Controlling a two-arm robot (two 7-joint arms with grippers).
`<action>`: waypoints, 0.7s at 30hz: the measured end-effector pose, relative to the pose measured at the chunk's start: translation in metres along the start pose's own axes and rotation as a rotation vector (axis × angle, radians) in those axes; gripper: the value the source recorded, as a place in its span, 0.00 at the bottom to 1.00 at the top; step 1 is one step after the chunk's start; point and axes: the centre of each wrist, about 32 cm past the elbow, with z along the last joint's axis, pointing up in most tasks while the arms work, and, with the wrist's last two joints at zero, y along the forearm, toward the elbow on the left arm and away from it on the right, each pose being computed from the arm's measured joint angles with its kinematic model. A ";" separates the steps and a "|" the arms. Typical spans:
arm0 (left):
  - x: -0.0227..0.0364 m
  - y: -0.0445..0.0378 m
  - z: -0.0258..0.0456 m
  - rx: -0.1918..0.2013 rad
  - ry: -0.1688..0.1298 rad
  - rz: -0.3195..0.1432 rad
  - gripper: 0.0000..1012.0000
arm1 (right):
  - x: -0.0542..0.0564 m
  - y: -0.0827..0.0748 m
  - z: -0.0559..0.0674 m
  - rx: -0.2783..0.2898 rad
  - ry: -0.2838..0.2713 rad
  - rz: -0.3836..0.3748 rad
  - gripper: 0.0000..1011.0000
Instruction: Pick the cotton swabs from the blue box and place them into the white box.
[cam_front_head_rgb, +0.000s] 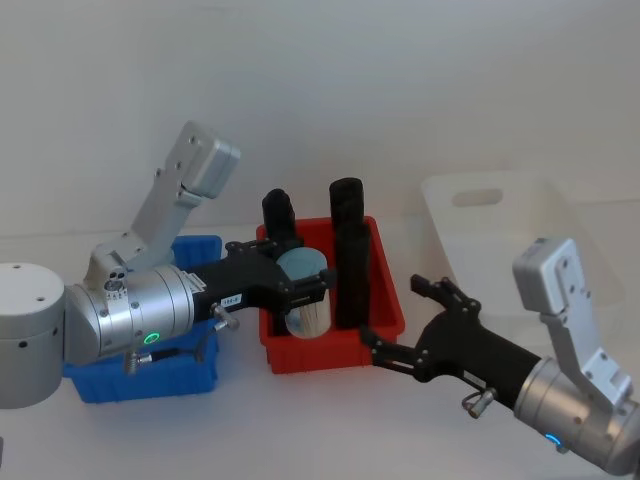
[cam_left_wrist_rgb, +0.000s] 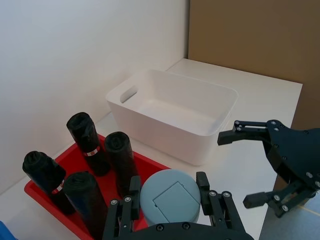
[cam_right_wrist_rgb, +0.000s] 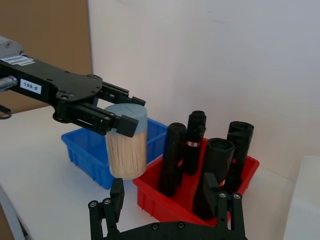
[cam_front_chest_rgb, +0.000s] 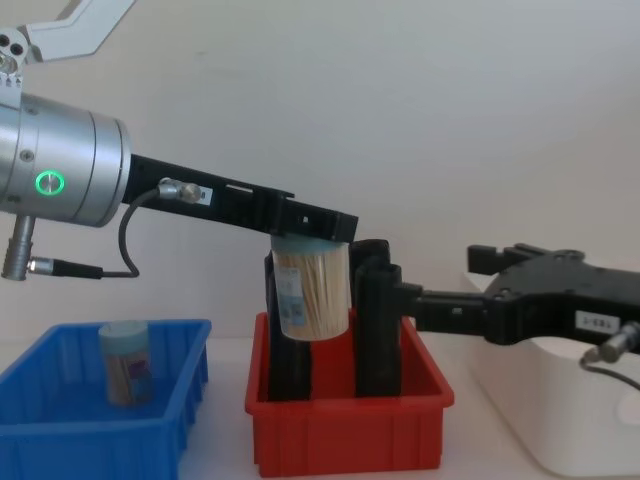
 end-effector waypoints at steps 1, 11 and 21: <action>0.0000 0.0000 0.0000 0.000 0.000 0.000 0.66 | 0.000 0.002 0.000 -0.002 -0.002 0.011 0.99; -0.0001 -0.0001 0.0000 0.000 0.000 -0.002 0.66 | 0.004 0.028 0.002 -0.024 -0.024 0.138 0.99; -0.0001 -0.0001 0.0000 0.000 0.000 -0.002 0.66 | 0.008 0.051 0.001 -0.042 -0.031 0.193 0.99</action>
